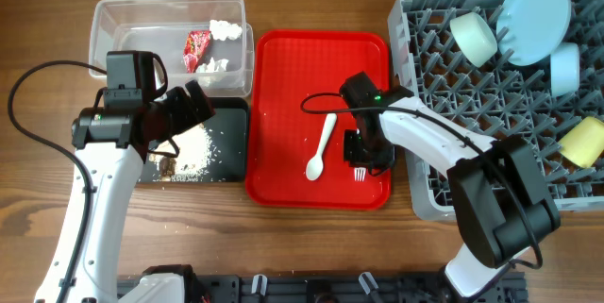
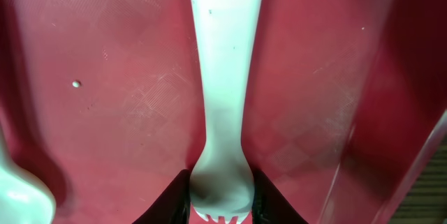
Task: Sort waste into correct bins and load items into the dishwasher rack
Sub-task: 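Close the right gripper on the white fork handle and lift it, then carry the fork with the right gripper and drop it into the rack, then reach the right gripper to the white spoon and grasp it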
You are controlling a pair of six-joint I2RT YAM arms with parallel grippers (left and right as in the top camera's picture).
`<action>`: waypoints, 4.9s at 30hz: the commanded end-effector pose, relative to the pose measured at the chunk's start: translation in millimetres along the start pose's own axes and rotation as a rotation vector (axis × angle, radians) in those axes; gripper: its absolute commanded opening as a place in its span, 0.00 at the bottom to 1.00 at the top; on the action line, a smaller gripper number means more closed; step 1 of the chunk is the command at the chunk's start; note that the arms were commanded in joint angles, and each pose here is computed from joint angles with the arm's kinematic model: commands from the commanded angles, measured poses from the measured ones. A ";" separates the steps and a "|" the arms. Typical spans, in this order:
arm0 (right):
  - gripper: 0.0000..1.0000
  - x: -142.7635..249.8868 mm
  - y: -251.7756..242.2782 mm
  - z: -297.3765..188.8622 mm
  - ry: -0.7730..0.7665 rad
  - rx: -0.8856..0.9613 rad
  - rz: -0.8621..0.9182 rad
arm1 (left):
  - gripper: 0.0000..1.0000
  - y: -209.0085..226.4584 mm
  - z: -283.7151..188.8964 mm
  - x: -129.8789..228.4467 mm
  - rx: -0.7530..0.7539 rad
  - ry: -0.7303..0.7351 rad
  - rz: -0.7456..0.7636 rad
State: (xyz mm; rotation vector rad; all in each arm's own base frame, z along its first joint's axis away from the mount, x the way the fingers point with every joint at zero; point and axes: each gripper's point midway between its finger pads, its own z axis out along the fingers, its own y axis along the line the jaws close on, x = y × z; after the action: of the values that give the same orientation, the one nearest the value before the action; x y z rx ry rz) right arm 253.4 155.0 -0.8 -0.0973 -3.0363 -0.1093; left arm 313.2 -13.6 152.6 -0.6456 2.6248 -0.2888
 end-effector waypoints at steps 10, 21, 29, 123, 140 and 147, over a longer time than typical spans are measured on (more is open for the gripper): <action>0.08 -54.7 -14.2 -159.0 -0.370 -0.077 -0.256 | 1.00 -1.8 -5.5 -5.2 0.010 -0.021 -0.005; 0.08 -32.6 -113.8 -155.7 -0.247 0.065 -0.108 | 1.00 -1.8 -5.5 -5.2 0.010 -0.021 -0.005; 0.09 -11.0 -127.0 -114.7 -0.145 0.074 -0.043 | 1.00 -1.9 -5.5 -5.3 0.011 -0.022 -0.005; 0.54 -72.1 41.7 -44.7 -0.210 -0.062 -0.148 | 1.00 -1.8 -5.5 -5.2 0.010 -0.021 -0.005; 0.48 -71.0 29.7 1.3 -0.124 0.018 -0.166 | 1.00 -1.8 -5.5 -5.2 0.010 -0.021 -0.005; 0.28 -69.1 28.3 2.0 -0.115 0.023 -0.165 | 1.00 -1.8 -5.5 -5.2 0.010 -0.021 -0.005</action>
State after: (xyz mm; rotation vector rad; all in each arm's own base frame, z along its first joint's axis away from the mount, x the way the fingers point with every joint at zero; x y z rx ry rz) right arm 326.8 179.7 1.2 0.1419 -3.1789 -0.1084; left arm 313.2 -13.6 152.6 -0.6456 2.6248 -0.2888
